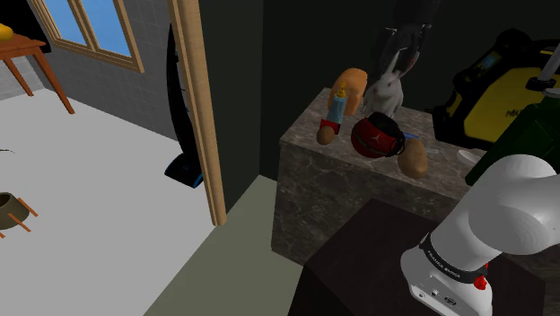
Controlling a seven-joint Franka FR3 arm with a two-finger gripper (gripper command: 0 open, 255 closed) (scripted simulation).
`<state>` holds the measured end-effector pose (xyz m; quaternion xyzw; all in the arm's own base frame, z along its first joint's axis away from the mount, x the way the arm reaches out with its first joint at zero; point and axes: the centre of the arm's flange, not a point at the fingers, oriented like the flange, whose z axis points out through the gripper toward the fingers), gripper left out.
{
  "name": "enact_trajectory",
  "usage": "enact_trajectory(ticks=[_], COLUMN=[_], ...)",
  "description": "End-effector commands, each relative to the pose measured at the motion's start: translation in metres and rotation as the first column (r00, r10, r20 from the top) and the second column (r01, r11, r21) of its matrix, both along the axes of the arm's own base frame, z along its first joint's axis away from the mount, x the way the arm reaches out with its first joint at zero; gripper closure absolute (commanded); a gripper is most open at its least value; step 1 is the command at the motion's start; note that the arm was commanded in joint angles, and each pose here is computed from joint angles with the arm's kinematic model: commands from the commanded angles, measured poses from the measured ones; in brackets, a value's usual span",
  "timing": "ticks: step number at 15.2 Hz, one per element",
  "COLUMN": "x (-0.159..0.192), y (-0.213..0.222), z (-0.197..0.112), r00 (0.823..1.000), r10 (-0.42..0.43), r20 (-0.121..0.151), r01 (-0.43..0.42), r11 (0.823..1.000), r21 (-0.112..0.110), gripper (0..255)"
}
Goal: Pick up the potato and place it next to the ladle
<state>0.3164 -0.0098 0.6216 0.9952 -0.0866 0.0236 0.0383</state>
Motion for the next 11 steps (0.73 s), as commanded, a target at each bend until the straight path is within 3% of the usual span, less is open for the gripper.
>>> enact_trajectory(ticks=[1,6,11], x=[0.000,0.036,0.073], y=[0.000,0.005,0.003], z=[0.000,-0.056,-0.111], r00=[1.000,0.986,0.944], r10=[0.000,-0.167,-0.329], r20=[0.000,0.012,0.026], r01=[0.000,0.167,0.329], r11=[1.000,0.986,0.944], r21=[0.000,-0.013,-0.024], gripper=[0,0,0])
